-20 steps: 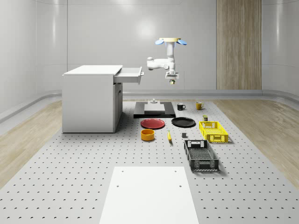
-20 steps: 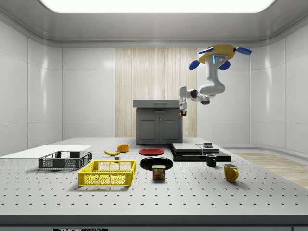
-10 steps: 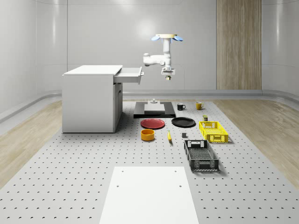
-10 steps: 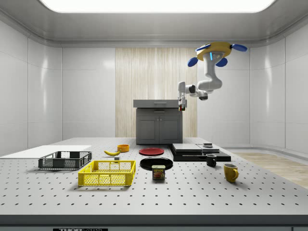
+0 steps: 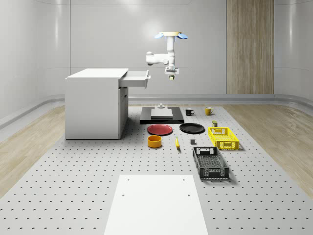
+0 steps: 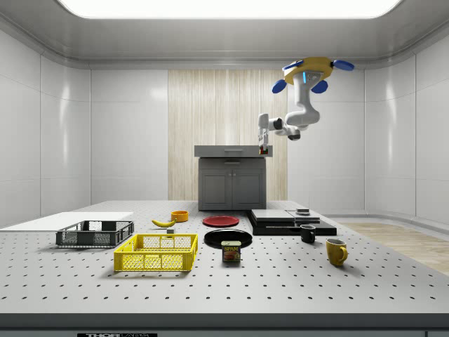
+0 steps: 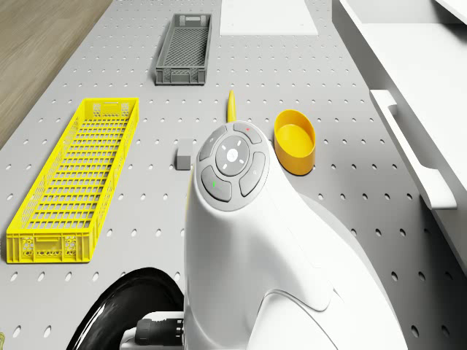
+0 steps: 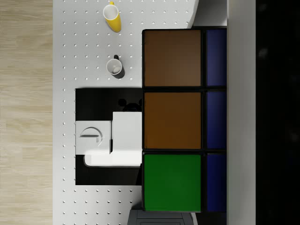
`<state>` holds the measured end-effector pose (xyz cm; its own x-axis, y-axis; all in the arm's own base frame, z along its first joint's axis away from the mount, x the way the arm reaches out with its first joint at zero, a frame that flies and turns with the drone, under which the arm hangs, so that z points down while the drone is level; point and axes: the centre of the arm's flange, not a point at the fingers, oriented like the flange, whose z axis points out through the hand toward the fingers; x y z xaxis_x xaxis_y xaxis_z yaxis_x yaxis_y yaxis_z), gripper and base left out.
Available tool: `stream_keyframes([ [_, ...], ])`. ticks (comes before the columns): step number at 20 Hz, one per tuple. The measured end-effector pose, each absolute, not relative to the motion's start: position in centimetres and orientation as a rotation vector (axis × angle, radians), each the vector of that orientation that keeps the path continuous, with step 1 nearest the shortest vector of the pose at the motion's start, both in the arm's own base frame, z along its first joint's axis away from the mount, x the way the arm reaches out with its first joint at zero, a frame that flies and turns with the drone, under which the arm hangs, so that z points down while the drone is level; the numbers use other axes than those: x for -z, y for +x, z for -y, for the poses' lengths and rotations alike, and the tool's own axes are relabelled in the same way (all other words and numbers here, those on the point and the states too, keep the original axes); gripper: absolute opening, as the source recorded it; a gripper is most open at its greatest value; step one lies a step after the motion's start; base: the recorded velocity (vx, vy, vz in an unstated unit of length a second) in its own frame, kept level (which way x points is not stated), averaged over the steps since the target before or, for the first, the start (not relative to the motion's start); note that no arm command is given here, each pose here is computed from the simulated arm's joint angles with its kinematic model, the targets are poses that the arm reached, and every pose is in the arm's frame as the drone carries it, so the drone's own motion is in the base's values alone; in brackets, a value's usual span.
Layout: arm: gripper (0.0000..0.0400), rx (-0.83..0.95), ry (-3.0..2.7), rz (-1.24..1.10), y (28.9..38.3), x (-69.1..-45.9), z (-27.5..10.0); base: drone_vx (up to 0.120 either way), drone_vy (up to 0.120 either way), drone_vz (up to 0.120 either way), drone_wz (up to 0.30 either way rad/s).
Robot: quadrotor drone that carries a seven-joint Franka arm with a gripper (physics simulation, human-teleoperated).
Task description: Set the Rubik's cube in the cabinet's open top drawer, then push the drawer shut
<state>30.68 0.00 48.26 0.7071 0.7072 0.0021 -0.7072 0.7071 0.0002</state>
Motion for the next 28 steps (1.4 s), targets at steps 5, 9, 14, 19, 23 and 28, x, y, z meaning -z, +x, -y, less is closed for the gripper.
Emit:
stream_keyframes([
  [5,0.0325,-0.785,0.001,0.002,30.68,-48.26,0.0,0.096,-0.12,0.12,0.0],
  [9,0.0325,-0.785,0.001,0.002,30.68,-48.26,0.0,0.11,-0.12,0.12,0.0],
  [14,0.0325,-0.786,0.001,0.002,30.68,-48.26,0.0,0.0,-0.12,0.12,0.0],
  [19,0.0325,-0.786,0.001,0.002,30.68,-48.26,0.0,0.0,-0.12,0.056,0.0],
  [23,0.0325,-0.786,0.001,0.002,30.68,-48.26,0.0,0.0,-0.12,0.05,0.0],
  [28,0.0325,-0.786,0.001,0.002,30.68,-48.26,0.0,0.0,-0.12,0.024,0.0],
])
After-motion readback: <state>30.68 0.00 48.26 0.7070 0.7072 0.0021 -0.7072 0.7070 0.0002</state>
